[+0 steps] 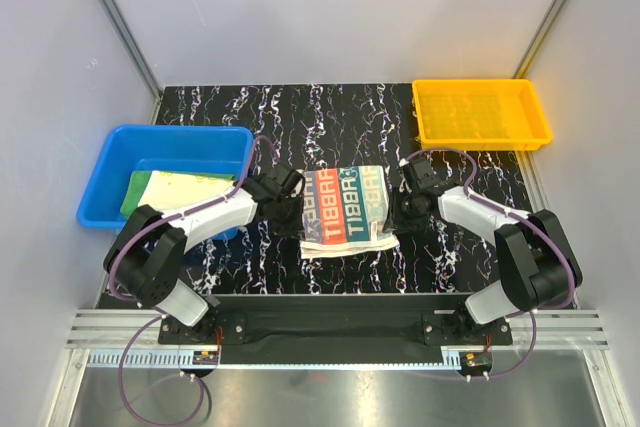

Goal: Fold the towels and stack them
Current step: Fold the towel

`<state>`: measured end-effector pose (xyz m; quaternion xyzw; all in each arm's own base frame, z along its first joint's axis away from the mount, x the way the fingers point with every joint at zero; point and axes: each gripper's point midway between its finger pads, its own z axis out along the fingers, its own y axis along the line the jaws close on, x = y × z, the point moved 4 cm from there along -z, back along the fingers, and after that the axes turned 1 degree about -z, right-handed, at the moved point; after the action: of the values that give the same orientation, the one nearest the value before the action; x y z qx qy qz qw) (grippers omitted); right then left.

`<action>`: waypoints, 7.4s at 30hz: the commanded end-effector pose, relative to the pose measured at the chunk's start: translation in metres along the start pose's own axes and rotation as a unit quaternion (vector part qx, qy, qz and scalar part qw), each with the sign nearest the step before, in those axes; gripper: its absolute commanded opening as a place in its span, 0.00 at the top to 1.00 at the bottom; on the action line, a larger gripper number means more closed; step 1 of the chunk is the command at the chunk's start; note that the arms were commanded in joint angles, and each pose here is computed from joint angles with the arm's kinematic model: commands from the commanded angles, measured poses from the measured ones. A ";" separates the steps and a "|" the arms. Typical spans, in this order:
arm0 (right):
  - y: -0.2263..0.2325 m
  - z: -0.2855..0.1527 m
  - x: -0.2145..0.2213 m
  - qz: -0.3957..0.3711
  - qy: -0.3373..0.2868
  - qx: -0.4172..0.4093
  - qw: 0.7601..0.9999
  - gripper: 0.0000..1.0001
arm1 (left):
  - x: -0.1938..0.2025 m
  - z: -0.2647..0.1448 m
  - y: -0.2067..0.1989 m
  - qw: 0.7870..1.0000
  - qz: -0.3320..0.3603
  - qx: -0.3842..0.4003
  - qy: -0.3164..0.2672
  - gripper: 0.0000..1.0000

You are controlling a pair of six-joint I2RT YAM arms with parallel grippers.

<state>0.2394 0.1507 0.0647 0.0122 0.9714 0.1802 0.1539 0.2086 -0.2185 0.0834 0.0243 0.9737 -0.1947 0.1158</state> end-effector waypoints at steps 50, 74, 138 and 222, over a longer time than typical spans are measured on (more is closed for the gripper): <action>0.002 -0.004 -0.006 -0.014 -0.030 -0.001 0.999 0.74 | -0.013 -0.004 -0.010 0.999 0.013 0.016 -0.026 1.00; 0.000 -0.053 -0.019 -0.001 -0.057 0.061 0.996 1.00 | -0.007 -0.044 -0.019 0.997 -0.004 0.041 -0.061 1.00; 0.002 -0.015 0.004 0.067 -0.021 0.016 0.997 0.70 | -0.075 0.002 -0.023 0.991 0.123 -0.020 -0.052 0.53; -0.046 0.060 -0.174 -0.275 0.070 -0.248 0.926 0.62 | -0.200 0.064 0.030 0.949 0.306 0.063 0.035 0.59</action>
<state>0.4207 0.1120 0.0475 -0.2926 0.8750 0.3644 0.1263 0.4119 -0.2157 0.0607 0.3214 0.9155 -0.2059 0.1269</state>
